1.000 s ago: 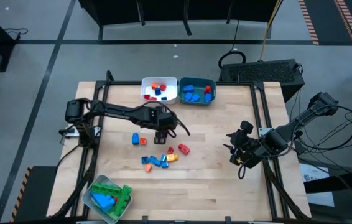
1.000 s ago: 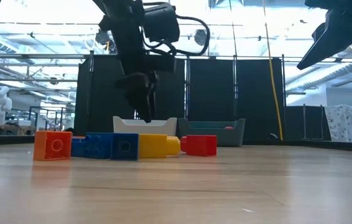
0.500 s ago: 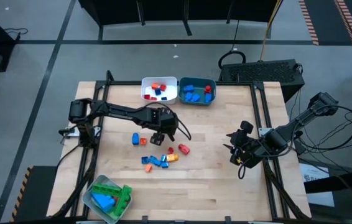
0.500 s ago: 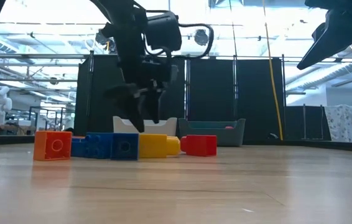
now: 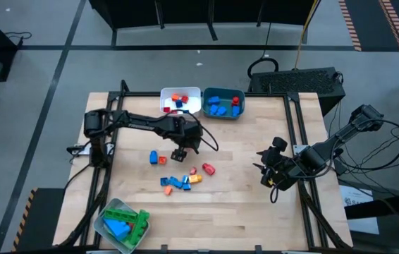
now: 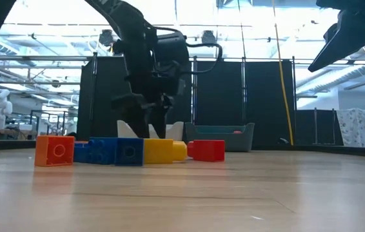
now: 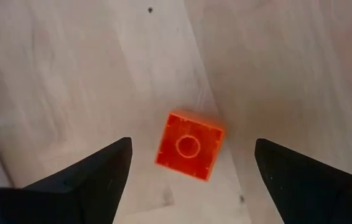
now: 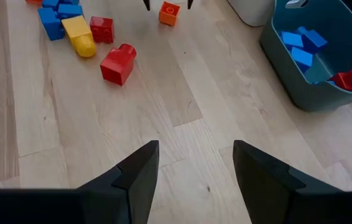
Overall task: Sort blocks by size
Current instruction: Put the orange cube 4 stud game piece into the white bin
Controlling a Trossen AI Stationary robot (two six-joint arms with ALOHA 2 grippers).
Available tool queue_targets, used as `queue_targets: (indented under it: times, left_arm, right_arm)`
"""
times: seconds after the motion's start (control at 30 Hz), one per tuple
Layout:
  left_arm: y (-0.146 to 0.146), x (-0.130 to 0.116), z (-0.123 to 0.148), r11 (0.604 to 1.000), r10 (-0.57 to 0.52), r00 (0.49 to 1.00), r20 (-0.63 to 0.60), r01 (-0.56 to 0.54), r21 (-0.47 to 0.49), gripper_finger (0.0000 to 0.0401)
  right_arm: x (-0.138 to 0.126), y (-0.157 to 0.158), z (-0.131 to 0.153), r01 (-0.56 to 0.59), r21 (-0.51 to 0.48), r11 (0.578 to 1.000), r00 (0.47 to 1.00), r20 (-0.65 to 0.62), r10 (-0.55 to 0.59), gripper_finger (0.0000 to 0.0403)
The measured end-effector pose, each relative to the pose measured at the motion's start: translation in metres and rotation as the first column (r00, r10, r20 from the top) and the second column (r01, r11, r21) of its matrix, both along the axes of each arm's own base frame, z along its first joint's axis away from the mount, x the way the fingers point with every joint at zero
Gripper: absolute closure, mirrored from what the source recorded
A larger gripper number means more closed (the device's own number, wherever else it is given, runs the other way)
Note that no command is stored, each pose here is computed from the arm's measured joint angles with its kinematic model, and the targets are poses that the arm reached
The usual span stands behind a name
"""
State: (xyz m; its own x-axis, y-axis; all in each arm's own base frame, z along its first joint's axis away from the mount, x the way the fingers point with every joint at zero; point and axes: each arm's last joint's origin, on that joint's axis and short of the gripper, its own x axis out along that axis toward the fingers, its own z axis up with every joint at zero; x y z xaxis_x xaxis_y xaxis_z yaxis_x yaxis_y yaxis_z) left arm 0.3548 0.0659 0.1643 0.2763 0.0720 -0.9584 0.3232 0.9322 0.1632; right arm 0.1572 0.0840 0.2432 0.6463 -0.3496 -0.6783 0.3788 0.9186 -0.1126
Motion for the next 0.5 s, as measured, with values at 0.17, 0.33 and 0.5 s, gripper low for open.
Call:
queue_targets:
  times: [0.17,0.33,0.5]
  left_arm:
    - [0.002,0.0,-0.006,1.0,-0.001,1.0,-0.021,0.0,-0.021,0.0066]
    - [0.007,0.001,-0.017,1.0,0.011,0.999,-0.045,-0.013,-0.027,0.0111]
    - [0.011,0.002,-0.024,0.998,0.027,0.998,-0.06,-0.03,-0.048,0.0174]
  right_arm:
    - [0.0,0.0,0.0,0.0,0.0,1.0,1.0,0.0,0.0,0.0211]
    - [0.0,0.0,0.0,0.001,0.0,1.0,1.0,0.0,-0.001,0.0211]
    - [0.0,0.0,0.0,0.0,0.002,1.0,1.0,0.001,0.0,0.0211]
